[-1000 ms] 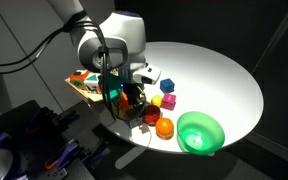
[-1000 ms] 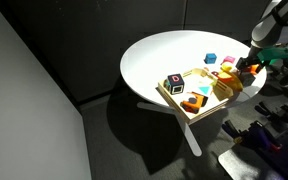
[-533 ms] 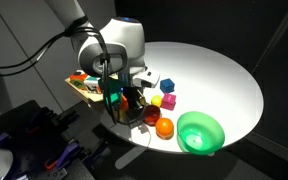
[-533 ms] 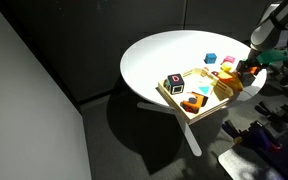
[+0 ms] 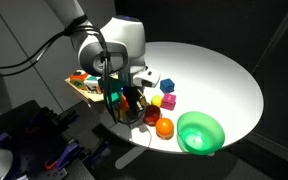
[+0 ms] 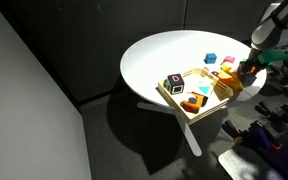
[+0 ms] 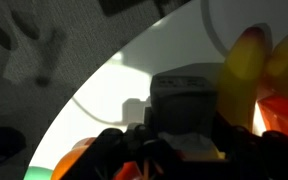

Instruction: Put the grey building block on the tray

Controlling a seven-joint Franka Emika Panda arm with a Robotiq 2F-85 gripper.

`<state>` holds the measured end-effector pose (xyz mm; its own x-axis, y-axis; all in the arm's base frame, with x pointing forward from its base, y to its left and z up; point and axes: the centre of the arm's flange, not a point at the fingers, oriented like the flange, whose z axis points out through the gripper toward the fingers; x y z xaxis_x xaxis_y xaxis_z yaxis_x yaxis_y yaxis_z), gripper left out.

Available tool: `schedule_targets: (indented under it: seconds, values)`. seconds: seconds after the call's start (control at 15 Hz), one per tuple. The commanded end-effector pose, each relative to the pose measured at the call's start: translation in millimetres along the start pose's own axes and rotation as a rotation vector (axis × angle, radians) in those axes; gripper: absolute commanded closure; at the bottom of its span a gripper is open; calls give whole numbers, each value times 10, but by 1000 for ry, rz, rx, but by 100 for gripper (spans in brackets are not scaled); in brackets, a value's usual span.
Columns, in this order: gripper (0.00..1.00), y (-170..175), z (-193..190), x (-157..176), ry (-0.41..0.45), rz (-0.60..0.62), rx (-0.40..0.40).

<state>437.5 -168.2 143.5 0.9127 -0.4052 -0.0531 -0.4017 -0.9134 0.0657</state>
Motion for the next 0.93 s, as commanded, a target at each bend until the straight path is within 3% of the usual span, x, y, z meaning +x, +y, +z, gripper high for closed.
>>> schedule_targets:
  seconds: [0.0, 0.27, 0.87]
  values:
    - [70, 20, -328, -65, -20, -39, -16]
    - [70, -112, -621, -68, -5, -72, -20]
    - [70, -775, -1136, -108, 56, -154, -6]
